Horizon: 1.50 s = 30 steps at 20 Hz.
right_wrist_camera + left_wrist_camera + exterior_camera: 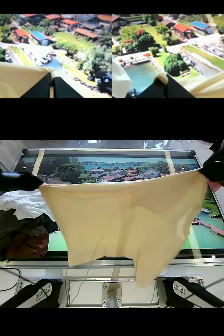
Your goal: Fold the shirts.
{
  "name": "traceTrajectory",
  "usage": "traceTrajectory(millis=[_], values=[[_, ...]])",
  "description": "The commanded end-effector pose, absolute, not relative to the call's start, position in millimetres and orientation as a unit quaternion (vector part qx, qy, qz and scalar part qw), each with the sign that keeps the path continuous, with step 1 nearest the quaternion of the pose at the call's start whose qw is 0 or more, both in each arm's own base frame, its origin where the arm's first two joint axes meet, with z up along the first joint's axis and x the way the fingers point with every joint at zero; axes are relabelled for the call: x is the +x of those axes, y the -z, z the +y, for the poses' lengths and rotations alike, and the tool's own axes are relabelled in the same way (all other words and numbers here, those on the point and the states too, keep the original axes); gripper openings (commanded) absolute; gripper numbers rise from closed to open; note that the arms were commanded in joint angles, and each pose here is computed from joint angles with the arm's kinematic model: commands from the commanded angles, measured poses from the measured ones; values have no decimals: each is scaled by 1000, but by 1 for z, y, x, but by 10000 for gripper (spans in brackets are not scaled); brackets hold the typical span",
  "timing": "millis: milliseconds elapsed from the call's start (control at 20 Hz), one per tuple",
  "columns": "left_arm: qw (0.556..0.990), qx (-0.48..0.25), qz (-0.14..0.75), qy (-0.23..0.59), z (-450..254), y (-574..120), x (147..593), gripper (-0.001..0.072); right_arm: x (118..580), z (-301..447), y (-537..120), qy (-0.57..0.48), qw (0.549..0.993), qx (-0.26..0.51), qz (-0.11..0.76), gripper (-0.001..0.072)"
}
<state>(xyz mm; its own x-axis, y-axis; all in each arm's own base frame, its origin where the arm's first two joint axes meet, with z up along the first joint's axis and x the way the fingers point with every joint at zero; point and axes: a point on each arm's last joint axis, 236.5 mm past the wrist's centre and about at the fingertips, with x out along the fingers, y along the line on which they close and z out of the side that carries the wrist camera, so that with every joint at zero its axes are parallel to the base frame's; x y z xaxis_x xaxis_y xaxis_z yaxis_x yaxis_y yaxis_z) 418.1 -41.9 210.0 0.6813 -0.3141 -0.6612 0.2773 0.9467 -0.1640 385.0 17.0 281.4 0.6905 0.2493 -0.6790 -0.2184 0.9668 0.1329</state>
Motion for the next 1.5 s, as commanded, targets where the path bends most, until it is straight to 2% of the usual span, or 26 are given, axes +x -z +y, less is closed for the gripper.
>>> traceTrajectory(millis=[0,250,300,350,400,450,500,600,750,850,950,1100,1200,1300,1450], values=[[936,-22,332,111,-51,-147,519,8,463,24,-191,-154,884,85,434,11],[942,-119,309,62,-58,-61,598,11,576,47,-108,-135,901,149,384,20],[941,-142,301,59,-60,-55,605,20,590,50,-102,-128,908,154,367,102],[941,-164,292,57,-62,-57,609,126,605,52,-104,-117,917,168,342,364],[943,-174,279,55,-60,-65,612,368,615,50,-114,-106,926,178,315,562],[947,-173,264,55,-54,-82,614,578,620,44,-130,-102,933,179,294,561],[953,-174,243,51,-44,-109,614,602,618,37,-148,-101,937,172,286,555],[966,-176,185,35,-9,-179,601,602,595,-1,-183,-84,941,117,305,554],[982,-134,130,-22,69,-278,534,601,510,-100,-229,18,928,44,370,554],[978,-113,161,-66,110,-293,477,596,445,-149,-252,78,917,42,388,553],[964,-109,214,-112,138,-267,424,592,383,-179,-254,115,901,52,416,554],[920,-158,332,-136,130,-150,351,592,335,-183,-215,122,888,139,420,554],[875,-244,393,-141,98,-64,309,592,304,-166,-146,114,853,201,468,554],[817,-356,435,-131,54,-1,278,592,271,-142,-70,107,797,258,535,554],[737,-466,480,-93,-3,48,252,592,248,-96,-4,60,728,340,592,553]])
